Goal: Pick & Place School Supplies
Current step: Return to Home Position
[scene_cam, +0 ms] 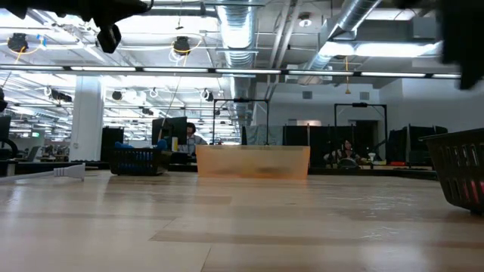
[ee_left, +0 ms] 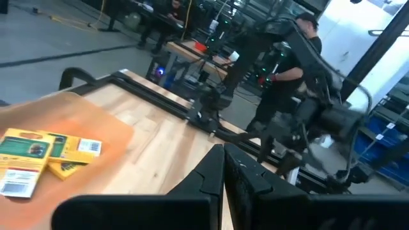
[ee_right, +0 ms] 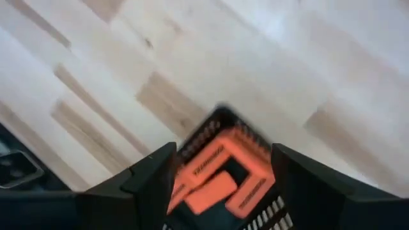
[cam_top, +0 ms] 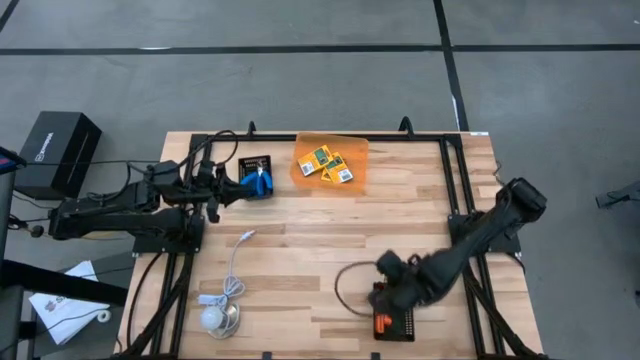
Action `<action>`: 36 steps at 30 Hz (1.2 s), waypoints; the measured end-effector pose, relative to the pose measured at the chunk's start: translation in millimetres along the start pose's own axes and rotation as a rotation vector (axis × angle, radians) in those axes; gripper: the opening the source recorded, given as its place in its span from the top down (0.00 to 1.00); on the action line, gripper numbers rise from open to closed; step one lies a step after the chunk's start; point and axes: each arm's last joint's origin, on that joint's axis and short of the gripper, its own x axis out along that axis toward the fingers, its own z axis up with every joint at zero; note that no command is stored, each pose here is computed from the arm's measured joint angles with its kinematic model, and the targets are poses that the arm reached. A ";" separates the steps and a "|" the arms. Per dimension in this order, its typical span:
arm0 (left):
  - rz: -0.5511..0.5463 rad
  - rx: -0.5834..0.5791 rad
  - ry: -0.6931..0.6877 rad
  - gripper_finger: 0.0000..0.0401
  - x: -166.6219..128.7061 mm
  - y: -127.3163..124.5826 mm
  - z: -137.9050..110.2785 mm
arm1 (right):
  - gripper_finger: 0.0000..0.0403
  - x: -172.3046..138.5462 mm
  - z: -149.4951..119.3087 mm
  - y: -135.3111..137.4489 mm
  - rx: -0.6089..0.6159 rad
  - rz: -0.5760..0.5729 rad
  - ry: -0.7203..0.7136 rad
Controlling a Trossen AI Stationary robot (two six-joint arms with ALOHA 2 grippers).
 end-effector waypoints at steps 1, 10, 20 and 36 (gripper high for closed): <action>0.001 0.006 -0.001 0.99 0.0 0.1 0.1 | 0.39 -5.2 5.7 -2.0 -0.011 0.013 0.008; -0.031 -0.087 -0.048 0.99 1.4 -2.5 5.0 | 0.39 -26.5 49.2 -9.6 -0.342 0.122 -0.074; -0.522 0.258 -0.296 0.99 -29.9 -30.0 32.9 | 0.39 -155.2 132.3 -29.6 -0.592 0.619 -0.925; -0.515 0.335 -0.276 0.99 -96.0 -30.7 21.6 | 0.39 -212.1 84.0 -182.5 -0.604 0.680 -1.033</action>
